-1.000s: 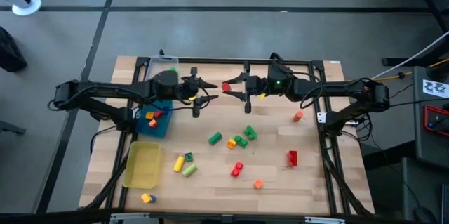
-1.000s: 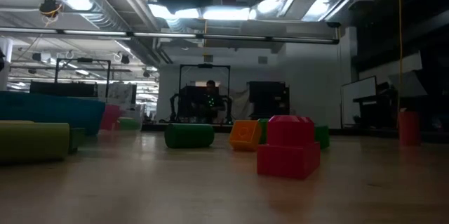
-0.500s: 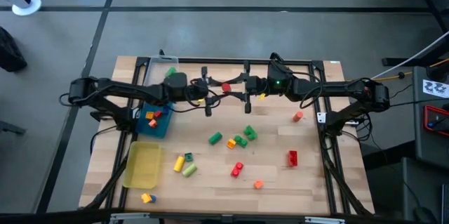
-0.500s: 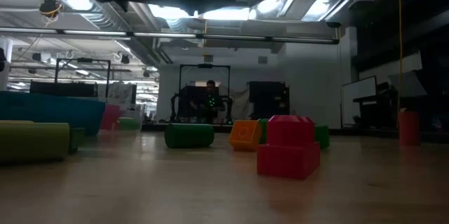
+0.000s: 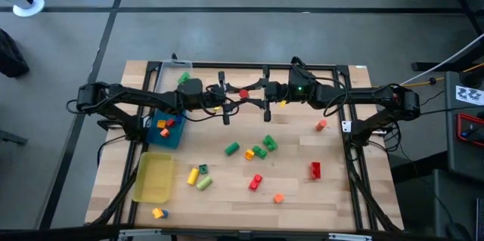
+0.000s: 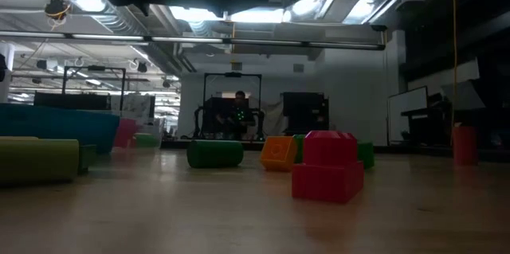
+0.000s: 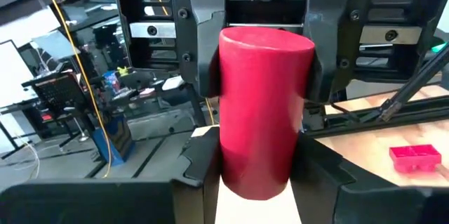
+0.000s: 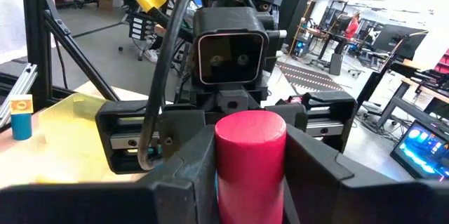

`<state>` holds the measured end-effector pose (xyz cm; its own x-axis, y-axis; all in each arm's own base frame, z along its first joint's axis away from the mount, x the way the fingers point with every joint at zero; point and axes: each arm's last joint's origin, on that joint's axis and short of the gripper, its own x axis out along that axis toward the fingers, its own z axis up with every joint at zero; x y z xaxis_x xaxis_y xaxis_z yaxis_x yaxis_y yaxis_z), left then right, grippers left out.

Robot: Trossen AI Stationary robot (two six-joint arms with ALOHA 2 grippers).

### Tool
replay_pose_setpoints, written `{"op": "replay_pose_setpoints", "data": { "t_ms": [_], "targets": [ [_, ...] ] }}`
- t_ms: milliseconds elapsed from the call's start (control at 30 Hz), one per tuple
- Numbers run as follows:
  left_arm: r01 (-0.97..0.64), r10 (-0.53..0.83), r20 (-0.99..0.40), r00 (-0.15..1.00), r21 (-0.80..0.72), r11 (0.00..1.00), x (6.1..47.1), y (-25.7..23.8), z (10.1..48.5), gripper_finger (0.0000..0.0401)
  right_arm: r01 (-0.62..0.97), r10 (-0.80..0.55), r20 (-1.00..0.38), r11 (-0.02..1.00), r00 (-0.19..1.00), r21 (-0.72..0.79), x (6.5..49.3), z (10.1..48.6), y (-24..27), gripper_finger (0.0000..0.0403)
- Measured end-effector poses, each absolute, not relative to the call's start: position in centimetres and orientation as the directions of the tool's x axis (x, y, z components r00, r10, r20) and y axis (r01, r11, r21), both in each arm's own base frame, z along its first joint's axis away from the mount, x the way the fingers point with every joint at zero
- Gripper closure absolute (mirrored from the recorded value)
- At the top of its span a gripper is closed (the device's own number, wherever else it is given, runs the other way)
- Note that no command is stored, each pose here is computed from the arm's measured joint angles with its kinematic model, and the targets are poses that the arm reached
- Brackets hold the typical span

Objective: Sort blocks by size
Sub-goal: Put the red cylindrical block into the yellow bin

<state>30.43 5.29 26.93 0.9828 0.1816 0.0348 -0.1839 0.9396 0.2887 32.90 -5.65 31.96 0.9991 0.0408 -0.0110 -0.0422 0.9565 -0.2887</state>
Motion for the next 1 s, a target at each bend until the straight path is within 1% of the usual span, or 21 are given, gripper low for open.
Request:
{"op": "replay_pose_setpoints", "data": {
  "t_ms": [333, 433, 600, 733, 867, 1000],
  "targets": [
    [-0.181, 0.182, 0.022, 0.983, 0.283, 0.942, 30.4, 5.3, 26.8, 0.0284, -0.035, 0.031, -0.020, 0.956, 0.999, -0.293, 32.9, 31.9, -5.7, 0.0257],
    [-0.180, 0.182, 0.019, 0.983, 0.272, 0.945, 30.4, 5.3, 26.8, 0.0284, -0.039, 0.032, -0.027, 0.947, 0.999, -0.320, 32.9, 31.8, -5.7, 0.0236],
    [-0.178, 0.182, 0.006, 0.983, 0.235, 0.955, 30.4, 5.3, 26.7, 0.0284, -0.037, 0.030, -0.027, 0.943, 0.999, -0.332, 32.9, 31.8, -5.7, 0.0181],
    [-0.163, 0.182, -0.057, 0.982, 0.239, 0.957, 30.0, 5.2, 26.5, 0.0284, -0.025, 0.022, -0.011, 0.919, 1.000, -0.394, 32.5, 32.4, -5.9, 0.0145],
    [-0.147, 0.179, -0.138, 0.974, 0.215, 0.965, 28.7, 4.9, 27.1, 0.0284, -0.009, 0.006, -0.009, 0.910, 1.000, -0.415, 30.8, 33.8, -6.1, 0.0125],
    [-0.120, 0.157, -0.312, 0.937, 0.133, 0.984, 25.8, 4.0, 27.6, 0.0284, -0.007, -0.017, -0.056, 0.914, 0.998, -0.405, 28.0, 35.3, -6.3, 0.0119]
  ]
}}
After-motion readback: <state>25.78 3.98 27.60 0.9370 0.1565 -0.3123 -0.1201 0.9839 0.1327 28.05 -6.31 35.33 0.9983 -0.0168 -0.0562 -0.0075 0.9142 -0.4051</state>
